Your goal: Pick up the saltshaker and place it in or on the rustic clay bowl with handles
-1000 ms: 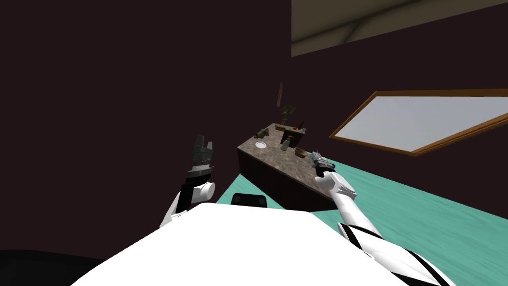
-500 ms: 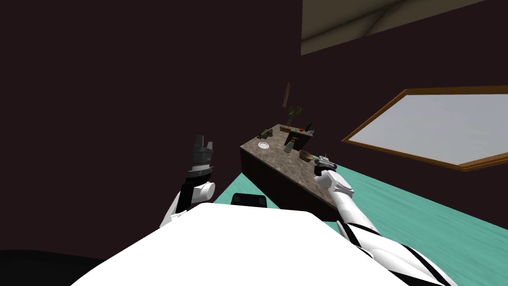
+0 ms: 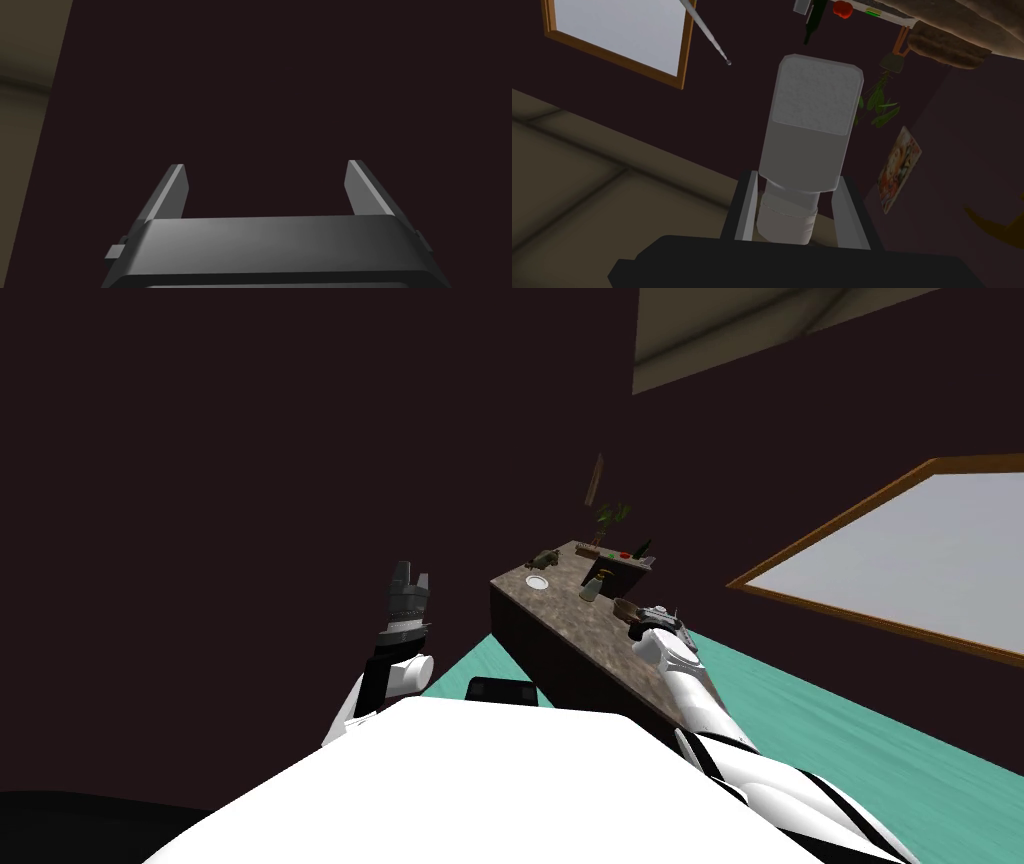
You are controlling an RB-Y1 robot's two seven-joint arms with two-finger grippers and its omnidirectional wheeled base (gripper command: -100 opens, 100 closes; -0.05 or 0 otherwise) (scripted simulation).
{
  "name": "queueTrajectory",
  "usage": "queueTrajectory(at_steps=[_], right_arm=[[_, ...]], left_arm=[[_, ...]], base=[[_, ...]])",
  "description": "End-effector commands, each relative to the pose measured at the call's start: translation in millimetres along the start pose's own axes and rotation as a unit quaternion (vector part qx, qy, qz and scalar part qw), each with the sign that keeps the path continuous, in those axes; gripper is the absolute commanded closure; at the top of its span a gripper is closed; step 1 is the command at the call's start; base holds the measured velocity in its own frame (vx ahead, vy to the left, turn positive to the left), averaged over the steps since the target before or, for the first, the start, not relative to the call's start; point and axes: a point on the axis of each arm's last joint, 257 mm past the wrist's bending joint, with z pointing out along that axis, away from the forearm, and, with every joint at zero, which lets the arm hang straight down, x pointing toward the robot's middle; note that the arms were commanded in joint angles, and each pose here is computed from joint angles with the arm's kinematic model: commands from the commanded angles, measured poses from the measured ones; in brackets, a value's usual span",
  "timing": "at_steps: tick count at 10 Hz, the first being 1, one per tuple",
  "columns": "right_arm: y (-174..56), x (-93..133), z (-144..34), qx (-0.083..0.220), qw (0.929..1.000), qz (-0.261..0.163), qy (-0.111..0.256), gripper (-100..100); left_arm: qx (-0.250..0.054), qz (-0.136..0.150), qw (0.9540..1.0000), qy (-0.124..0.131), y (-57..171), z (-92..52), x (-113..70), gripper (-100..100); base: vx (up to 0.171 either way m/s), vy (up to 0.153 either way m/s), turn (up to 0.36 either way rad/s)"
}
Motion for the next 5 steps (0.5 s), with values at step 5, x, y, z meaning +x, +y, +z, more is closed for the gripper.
queueTrajectory(at_steps=[5], right_arm=[[-6.9,3.3,-2.4,0.037,0.9992,-0.003,-0.012,100]], left_arm=[[0.0,0.0,1.0,0.0,0.0,0.0,0.0,0]], base=[[-0.04,-0.124,0.251]])
